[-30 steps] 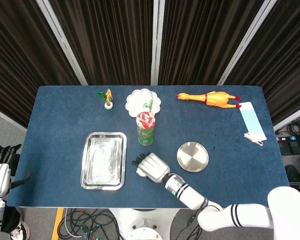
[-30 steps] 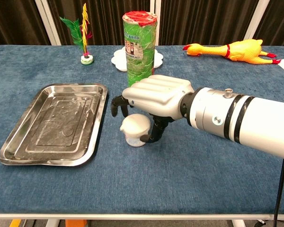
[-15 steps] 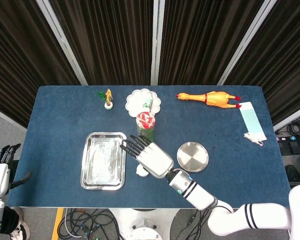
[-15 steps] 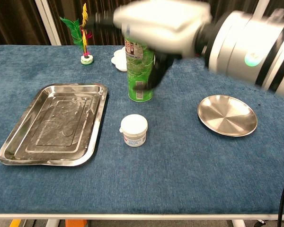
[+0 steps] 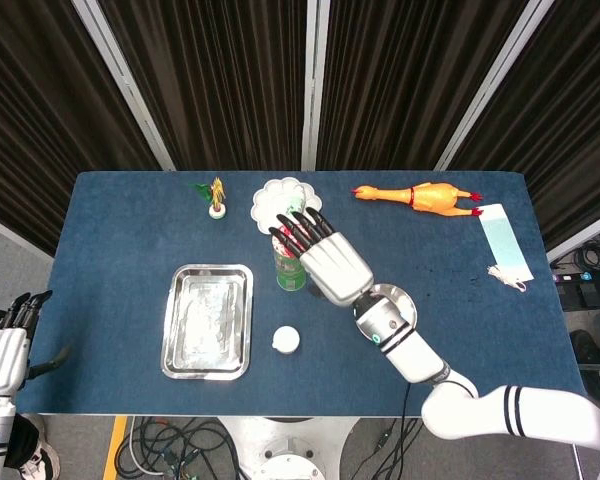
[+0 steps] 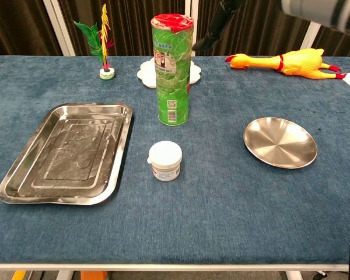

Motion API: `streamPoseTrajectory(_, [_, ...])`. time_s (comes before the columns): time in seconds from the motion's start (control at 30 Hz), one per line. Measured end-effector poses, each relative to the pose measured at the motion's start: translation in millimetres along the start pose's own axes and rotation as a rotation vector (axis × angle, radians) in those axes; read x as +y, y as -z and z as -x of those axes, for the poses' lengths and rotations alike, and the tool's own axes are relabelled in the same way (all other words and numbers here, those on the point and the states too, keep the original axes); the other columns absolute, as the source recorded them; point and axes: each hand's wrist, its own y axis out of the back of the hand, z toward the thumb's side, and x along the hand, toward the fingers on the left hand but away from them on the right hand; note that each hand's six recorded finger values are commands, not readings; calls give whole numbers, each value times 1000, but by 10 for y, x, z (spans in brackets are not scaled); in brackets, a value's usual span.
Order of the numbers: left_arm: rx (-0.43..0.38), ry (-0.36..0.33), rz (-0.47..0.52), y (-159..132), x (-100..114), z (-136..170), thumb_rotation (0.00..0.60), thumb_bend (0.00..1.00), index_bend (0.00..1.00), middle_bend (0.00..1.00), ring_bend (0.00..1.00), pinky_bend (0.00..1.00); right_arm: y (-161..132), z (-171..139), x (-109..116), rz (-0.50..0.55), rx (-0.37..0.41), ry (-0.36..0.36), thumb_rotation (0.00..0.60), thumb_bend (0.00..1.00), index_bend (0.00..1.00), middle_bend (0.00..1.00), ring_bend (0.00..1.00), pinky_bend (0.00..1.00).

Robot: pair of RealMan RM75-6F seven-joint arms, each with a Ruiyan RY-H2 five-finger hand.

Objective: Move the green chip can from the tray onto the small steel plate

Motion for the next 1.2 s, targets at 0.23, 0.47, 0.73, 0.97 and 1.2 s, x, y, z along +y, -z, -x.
streamPoseTrajectory(0.23, [-5,8,0,-3,-3,-1,600,175,120,139,68,299,99,380,-189,22,-57,-104,600,58,0,9,0,1])
streamPoseTrajectory(0.47, [-19,1,-2,-32,18,31,600,174,120,139,68,299,16,567,-313,26,-58,-139,600,94,30,118,80,230])
streamPoseTrajectory(0.73, [-28,-5,-2,-44,14,39,600,175,120,139,68,299,40,569,-348,30,-63,-104,600,163,350,332,332,523])
streamPoseTrajectory(0.97, [-32,2,-2,-57,2,36,600,174,120,139,68,299,68,503,-208,35,-57,-42,600,197,431,395,398,583])
streamPoseTrajectory(1.2, [-28,24,-3,-77,-40,22,600,174,120,139,68,299,199,273,143,35,-60,27,600,196,438,403,404,585])
